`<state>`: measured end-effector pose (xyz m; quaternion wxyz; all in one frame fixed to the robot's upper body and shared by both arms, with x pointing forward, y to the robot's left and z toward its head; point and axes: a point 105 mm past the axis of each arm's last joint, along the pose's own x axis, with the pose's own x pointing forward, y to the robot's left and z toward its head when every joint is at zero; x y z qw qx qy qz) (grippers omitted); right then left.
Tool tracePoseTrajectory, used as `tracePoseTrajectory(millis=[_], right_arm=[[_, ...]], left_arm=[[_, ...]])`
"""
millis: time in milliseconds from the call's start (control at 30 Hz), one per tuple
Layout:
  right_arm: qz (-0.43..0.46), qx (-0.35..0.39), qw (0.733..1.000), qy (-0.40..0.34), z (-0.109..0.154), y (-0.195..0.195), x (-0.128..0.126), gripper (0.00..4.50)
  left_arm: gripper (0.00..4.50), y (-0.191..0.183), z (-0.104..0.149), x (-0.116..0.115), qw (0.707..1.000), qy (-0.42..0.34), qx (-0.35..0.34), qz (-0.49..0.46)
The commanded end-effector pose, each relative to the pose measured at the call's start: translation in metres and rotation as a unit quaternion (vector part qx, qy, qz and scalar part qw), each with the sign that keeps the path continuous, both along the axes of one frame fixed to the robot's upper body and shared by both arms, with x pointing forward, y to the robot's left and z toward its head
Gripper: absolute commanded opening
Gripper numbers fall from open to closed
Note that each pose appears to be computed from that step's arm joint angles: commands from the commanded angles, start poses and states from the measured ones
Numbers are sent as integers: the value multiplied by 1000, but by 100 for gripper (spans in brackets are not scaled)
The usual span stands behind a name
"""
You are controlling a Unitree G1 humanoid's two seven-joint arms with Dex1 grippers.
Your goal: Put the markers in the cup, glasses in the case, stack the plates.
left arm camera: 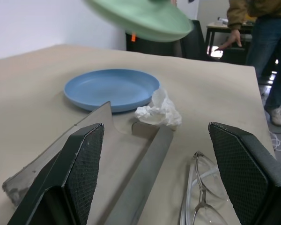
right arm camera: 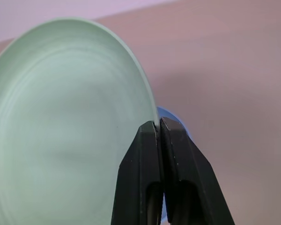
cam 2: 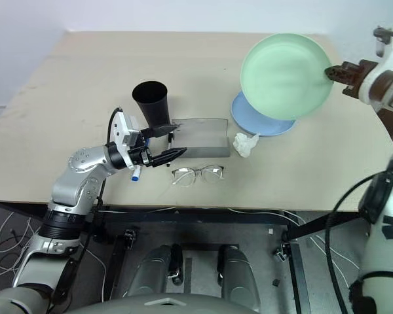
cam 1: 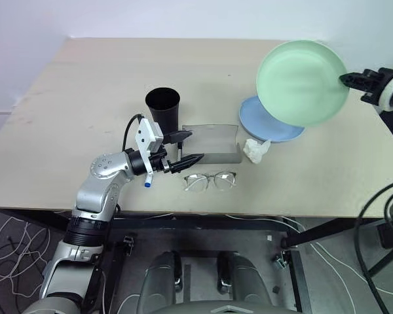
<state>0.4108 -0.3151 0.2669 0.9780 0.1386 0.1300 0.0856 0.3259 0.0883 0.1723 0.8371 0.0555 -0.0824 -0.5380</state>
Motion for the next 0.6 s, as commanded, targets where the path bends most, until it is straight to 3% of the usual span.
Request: tracePoseTrajectory(millis=[33, 367, 600], right_arm=[[-45, -18, 999, 7, -3, -5, 11, 2], [-114, -28, 991, 61, -51, 3, 30, 2], [-126, -35, 990, 60, -60, 10, 36, 2]], left_arm=[[375, 2, 8, -2, 1000, -26, -2, 6], [375, 6, 2, -4, 999, -29, 2, 15], [375, 7, 4, -3, 999, -30, -1, 18]])
